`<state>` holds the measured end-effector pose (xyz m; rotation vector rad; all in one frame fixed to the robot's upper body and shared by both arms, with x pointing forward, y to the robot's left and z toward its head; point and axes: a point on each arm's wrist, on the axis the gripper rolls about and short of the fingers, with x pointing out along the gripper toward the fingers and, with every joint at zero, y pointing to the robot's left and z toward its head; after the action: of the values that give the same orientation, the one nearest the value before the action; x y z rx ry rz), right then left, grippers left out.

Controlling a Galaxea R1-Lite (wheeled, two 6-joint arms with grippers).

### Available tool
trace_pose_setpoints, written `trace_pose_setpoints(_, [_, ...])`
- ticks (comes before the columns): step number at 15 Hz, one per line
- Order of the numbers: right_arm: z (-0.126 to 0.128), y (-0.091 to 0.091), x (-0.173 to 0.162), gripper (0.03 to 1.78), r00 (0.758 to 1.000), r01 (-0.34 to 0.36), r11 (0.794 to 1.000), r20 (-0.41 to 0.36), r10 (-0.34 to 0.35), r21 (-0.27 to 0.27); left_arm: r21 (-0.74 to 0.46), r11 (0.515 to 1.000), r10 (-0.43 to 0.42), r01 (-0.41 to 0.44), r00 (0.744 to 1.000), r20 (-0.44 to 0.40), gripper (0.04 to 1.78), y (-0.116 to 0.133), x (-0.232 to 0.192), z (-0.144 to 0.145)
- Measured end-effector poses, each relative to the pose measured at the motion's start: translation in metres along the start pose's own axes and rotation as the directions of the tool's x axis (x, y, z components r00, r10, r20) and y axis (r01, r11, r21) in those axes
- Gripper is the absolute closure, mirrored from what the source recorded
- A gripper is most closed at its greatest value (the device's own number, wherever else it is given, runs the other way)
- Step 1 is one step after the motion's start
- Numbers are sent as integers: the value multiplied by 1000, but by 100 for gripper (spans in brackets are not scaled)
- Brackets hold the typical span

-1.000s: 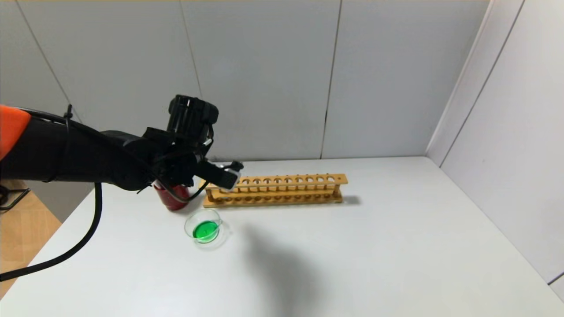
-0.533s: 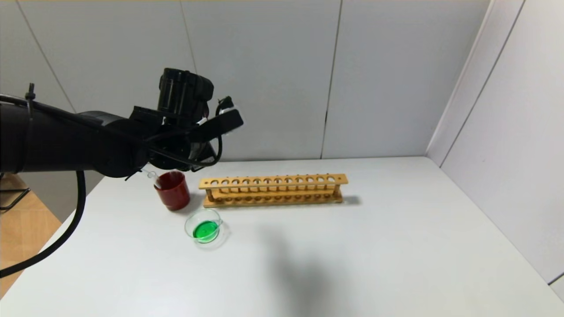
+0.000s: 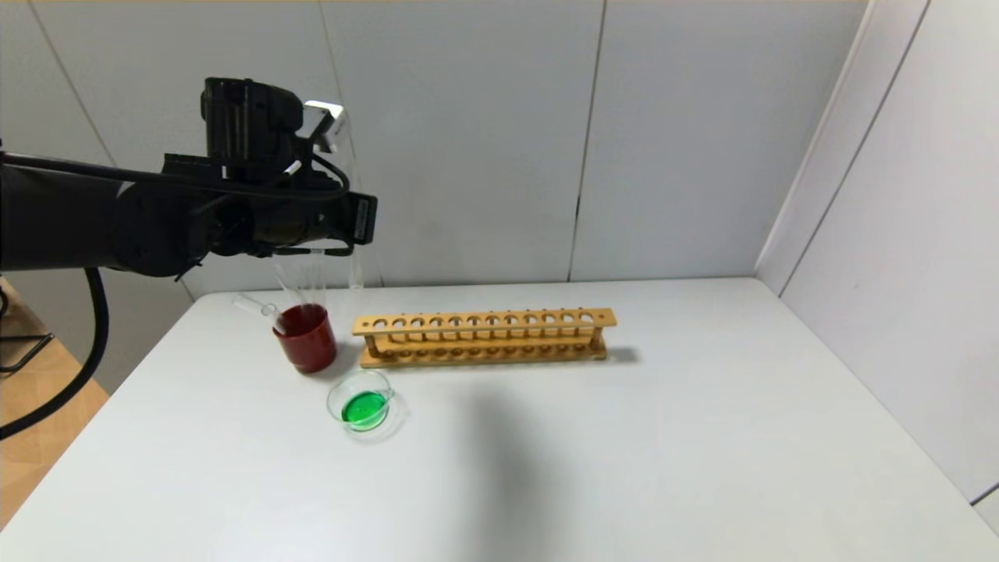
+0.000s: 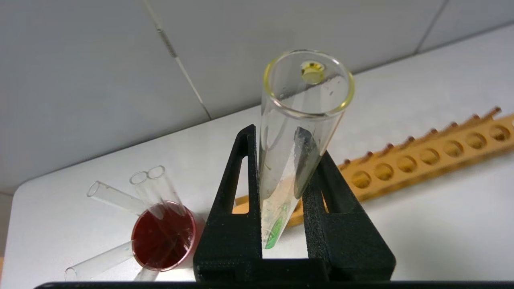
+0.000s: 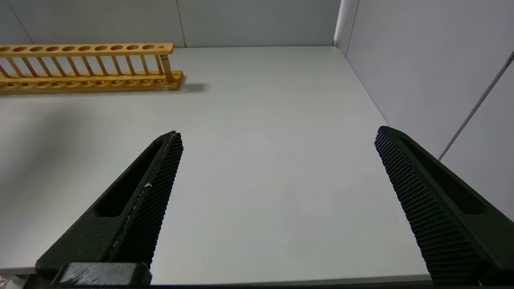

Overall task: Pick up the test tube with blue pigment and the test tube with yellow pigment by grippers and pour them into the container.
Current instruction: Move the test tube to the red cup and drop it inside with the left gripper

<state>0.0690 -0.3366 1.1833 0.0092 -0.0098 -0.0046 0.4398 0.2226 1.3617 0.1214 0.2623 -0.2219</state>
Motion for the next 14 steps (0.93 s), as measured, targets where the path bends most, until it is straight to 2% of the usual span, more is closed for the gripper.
trace_pose_setpoints(2, [0, 0, 0, 6, 1000, 0, 1000, 0, 0, 0, -41, 999, 23, -22, 1000, 15, 148, 8, 3, -7])
trace_pose_setpoints(8, [0, 0, 0, 6, 1000, 0, 1000, 0, 0, 0, -66, 996, 60, -55, 996, 70, 148, 35, 20, -26])
trace_pose_setpoints(14, [0, 0, 0, 6, 1000, 0, 1000, 0, 0, 0, -79, 991, 108, -105, 994, 34, 148, 64, 28, -39])
